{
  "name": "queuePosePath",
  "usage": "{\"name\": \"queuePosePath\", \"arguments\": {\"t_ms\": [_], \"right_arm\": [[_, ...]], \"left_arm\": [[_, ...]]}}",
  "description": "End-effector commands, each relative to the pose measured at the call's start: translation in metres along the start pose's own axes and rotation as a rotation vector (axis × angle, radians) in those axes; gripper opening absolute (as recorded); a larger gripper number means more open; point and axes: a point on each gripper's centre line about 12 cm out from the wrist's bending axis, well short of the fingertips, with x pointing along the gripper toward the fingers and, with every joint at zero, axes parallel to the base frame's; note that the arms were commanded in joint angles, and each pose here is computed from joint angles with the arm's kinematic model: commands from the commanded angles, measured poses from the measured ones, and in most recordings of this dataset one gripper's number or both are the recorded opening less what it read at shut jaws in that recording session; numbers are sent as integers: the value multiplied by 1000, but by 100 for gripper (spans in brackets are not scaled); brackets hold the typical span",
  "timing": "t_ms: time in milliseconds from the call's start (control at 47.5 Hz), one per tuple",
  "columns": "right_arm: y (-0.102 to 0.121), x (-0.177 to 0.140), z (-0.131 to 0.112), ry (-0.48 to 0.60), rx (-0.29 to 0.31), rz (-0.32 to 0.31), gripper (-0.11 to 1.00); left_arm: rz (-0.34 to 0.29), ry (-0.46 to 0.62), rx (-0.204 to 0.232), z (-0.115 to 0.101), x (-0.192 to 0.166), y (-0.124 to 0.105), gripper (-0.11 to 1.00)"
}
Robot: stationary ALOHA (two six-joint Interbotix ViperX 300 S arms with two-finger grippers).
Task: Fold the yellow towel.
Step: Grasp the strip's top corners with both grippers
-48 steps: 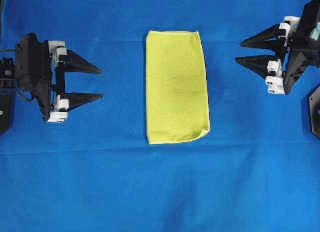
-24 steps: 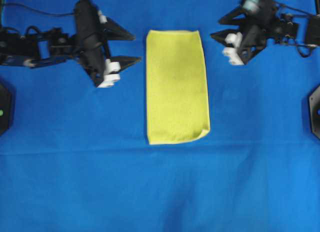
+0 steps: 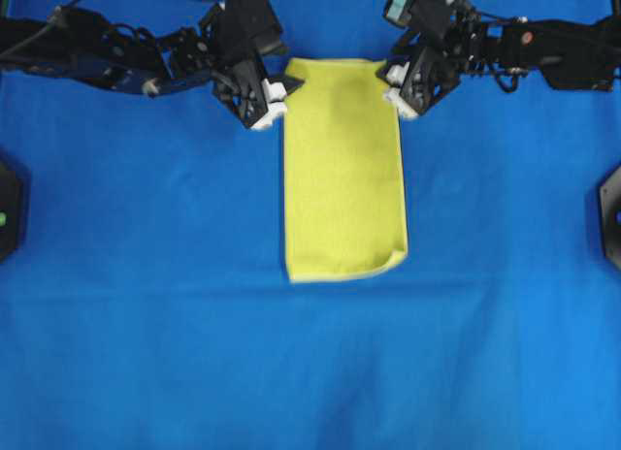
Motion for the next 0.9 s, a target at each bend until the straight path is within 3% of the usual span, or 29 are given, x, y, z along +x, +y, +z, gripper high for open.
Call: {"name": "queuePosePath", "arguments": {"t_ms": [0,168,231,400,463,883], "right_arm": [[1,3,9,-29,1,10,58],[-2,8,8,-17,1,4,57],[-2,8,6,-16,-10,5,52],[-2,8,-1,3,-8,3,8],[-3,7,-1,2,2,1,5],[-24,-13,16,-29,63,-62,5]], "left_arm": [[11,-29,-5,8,8,5,66],[14,-1,-5,-3,15,7,62],[13,2,-5,-4,15,7,51],[15,-1,25,-3,15,8,14],[14,-4,49,-1,15,7,4],[37,-92,145,36,5,15,4]]}}
